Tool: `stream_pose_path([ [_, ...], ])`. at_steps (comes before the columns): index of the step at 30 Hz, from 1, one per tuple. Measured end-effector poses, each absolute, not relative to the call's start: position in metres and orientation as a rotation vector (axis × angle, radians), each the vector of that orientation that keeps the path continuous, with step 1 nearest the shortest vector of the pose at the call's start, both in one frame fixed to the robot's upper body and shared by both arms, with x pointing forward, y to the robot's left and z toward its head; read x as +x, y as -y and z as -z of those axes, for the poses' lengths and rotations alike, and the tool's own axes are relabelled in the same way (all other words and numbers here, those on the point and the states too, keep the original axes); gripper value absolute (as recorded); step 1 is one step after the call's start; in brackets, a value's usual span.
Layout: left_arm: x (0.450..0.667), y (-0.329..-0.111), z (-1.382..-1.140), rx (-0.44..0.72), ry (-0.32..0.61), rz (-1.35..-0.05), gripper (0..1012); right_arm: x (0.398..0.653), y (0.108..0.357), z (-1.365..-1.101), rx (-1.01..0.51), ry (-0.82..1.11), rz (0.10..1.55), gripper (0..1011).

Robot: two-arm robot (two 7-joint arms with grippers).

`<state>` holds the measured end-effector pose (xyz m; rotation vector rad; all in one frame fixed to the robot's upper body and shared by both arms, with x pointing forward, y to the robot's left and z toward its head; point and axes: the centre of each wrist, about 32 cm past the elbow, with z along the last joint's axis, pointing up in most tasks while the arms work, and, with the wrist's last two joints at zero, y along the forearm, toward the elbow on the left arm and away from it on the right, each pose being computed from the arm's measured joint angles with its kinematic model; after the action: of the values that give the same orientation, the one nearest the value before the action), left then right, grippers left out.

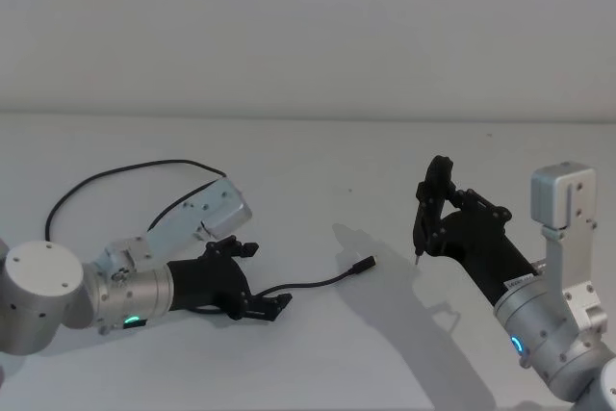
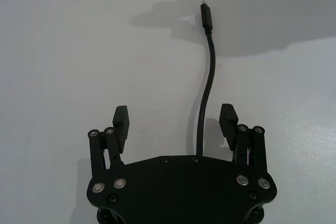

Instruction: Pick up the data cable with the one hand.

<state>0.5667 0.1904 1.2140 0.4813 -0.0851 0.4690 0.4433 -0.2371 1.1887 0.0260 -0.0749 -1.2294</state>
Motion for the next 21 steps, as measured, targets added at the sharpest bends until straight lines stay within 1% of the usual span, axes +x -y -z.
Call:
stream_pose_path([
  [11, 0.5692, -0.1865, -1.2123, 0.488, 0.075, -0.476, 1001, 0.4433, 0.2371, -1.1887, 0.026, 0.075, 1.229, 274],
  [12, 0.5694, -0.1860, -1.2122, 0.488, 0.075, -0.476, 980, 0.4433, 0.2371, -1.1887, 0.026, 0.075, 1.230, 275],
  [13, 0.5694, -0.1857, -1.2122, 0.488, 0.074, -0.476, 980, 0.4433, 0.2371, -1.1887, 0.026, 0.075, 1.229, 274],
  [15, 0.5697, -0.1852, -1.2121, 0.488, 0.074, -0.477, 916, 0.4433, 0.2371, -1.1887, 0.026, 0.075, 1.229, 274],
  [18, 0.5699, -0.1846, -1.2120, 0.489, 0.073, -0.477, 873, 0.4433, 0.2371, -1.1887, 0.026, 0.075, 1.229, 275],
  [19, 0.5700, -0.1844, -1.2119, 0.489, 0.073, -0.477, 824, 0.4433, 0.2371, -1.1887, 0.026, 0.075, 1.229, 274],
  [21, 0.5701, -0.1842, -1.2118, 0.489, 0.072, -0.477, 796, 0.4433, 0.2371, -1.1887, 0.026, 0.075, 1.230, 274],
])
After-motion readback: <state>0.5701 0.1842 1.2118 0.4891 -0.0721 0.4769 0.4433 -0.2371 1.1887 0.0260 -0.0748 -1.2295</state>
